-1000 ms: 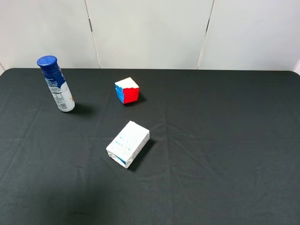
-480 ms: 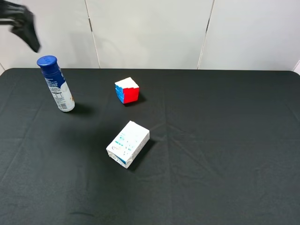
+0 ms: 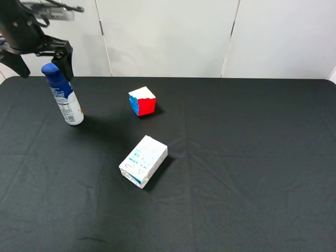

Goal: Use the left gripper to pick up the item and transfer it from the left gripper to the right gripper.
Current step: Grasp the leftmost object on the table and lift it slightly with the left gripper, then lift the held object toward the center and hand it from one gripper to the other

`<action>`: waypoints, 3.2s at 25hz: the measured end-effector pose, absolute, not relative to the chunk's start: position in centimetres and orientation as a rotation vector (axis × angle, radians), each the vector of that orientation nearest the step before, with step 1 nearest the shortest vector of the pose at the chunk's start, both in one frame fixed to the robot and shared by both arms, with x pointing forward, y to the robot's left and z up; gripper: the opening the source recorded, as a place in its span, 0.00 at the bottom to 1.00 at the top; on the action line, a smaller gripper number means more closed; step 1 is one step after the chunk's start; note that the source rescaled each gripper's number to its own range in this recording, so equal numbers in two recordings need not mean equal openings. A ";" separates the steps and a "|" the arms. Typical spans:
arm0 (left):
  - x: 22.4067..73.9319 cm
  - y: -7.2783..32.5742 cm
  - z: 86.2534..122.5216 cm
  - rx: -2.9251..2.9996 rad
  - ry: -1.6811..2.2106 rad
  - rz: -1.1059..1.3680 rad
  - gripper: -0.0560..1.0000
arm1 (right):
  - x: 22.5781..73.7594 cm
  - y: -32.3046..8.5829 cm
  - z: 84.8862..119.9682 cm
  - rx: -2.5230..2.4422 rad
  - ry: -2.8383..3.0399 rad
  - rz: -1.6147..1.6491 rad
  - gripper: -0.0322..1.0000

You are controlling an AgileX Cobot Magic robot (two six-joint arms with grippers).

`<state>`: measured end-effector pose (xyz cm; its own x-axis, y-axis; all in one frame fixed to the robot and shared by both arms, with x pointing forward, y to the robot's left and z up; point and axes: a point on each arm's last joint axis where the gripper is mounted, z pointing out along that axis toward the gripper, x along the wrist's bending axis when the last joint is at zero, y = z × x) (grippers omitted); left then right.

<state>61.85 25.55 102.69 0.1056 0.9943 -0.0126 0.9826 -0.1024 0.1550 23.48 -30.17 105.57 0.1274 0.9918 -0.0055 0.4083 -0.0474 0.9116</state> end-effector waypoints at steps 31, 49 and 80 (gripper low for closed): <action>64.2 25.1 99.6 2.277 1.986 0.106 0.05 | 23.5 -30.2 105.6 1.586 1.401 0.899 1.00; 60.3 19.2 110.9 2.115 1.609 -0.116 0.05 | 23.5 -30.2 105.6 1.586 1.401 0.899 1.00; 52.4 -0.2 109.7 2.199 0.719 -0.497 0.05 | 34.0 -25.4 108.9 0.978 2.005 1.108 1.00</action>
<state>52.43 -0.24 109.68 0.7664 0.3368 -0.5470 0.6307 -0.5561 0.5412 33.98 -25.41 108.92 -0.5188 0.8369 -0.1745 0.2978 0.3682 0.8807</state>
